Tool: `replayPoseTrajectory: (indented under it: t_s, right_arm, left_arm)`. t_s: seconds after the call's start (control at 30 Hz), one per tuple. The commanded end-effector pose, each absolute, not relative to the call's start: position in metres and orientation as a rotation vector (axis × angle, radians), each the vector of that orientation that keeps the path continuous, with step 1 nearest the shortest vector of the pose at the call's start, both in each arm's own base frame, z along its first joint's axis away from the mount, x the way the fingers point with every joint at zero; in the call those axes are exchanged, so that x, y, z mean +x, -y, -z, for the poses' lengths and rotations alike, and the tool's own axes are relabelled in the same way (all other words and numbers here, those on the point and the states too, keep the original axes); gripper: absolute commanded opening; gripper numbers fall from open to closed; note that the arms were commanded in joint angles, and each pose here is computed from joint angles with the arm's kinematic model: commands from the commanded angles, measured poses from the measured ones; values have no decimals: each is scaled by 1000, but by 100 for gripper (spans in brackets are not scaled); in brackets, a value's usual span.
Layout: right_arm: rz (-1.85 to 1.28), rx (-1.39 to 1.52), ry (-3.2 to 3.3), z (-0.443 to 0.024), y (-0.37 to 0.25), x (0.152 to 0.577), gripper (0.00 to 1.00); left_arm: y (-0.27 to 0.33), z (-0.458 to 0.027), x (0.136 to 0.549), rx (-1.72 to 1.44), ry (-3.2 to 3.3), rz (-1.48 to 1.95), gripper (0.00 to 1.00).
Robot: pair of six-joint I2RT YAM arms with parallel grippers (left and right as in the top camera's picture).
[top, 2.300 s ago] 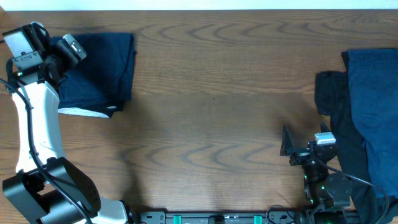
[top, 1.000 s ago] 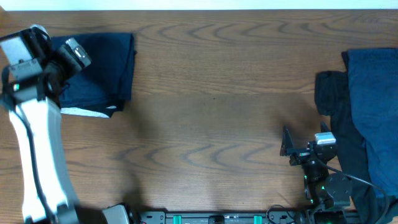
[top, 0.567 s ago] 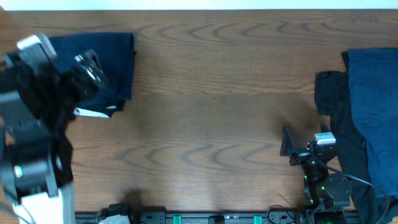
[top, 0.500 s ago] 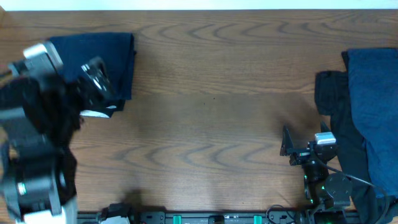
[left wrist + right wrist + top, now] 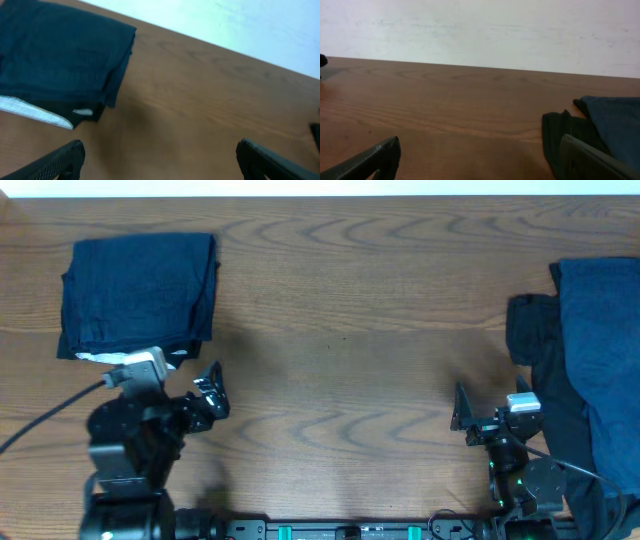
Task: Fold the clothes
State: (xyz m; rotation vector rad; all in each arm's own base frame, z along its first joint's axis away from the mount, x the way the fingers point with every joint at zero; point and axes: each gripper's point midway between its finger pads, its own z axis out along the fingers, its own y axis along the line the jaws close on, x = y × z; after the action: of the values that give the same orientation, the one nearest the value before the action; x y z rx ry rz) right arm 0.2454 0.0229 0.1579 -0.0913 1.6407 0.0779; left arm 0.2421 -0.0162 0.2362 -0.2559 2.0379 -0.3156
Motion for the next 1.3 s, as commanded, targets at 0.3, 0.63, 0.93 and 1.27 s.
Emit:
replayPoseTrajectory:
  t_s: [0.3,0.63,0.93,1.27]
  right_arm:
    - [-87,-80,-1641,-157,-24,245,99]
    - [-87,-80,-1641,-157,-24,245,99]
    - [-87,-80,-1641,-157,-24,245,99]
    - [-87,-80,-1641,-157,-24,245,99]
  left_arm:
    - [15,-169,259,-209,-1837,316,98]
    - [14,-136,258,-203,-1791,311,98]
    - [11,-112,254,-213,-1838,282,98]
    - [7,-100,246,-222,-1882,238,98]
